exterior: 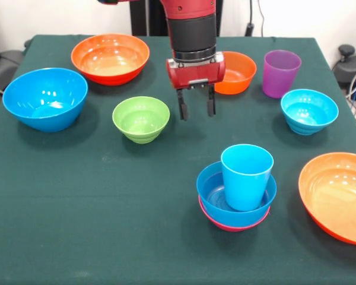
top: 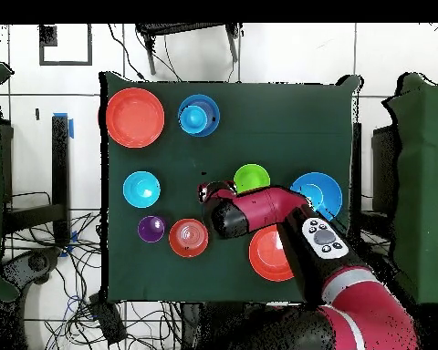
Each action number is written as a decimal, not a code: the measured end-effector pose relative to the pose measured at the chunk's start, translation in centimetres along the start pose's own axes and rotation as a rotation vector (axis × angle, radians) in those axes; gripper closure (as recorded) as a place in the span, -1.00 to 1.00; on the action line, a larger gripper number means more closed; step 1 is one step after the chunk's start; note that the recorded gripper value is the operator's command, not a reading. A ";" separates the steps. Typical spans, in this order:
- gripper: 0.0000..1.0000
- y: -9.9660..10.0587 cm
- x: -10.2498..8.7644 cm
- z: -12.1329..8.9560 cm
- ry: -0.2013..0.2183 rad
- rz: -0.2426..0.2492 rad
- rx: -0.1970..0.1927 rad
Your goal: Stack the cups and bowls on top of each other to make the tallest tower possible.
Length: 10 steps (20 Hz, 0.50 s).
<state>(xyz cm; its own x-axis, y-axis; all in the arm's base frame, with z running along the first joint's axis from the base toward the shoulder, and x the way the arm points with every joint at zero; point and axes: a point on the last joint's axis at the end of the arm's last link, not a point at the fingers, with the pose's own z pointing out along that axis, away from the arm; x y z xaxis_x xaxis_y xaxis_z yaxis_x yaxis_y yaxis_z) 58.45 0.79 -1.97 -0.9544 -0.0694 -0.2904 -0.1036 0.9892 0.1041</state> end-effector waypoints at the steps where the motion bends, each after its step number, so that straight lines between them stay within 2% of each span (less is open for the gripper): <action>1: -1.00 0.2 -0.1 -0.1 -0.002 0.001 -0.005; 6: -1.00 0.0 -0.7 -1.3 -0.019 -0.009 -0.004; 10: -1.00 -0.2 -0.9 -1.7 -0.012 -0.007 0.006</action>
<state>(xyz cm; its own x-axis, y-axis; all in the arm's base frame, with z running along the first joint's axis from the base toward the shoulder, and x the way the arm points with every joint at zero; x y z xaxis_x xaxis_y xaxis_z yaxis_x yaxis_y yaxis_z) 58.88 0.42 -0.08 -0.9501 -0.0753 -0.3026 -0.1091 0.9893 0.0966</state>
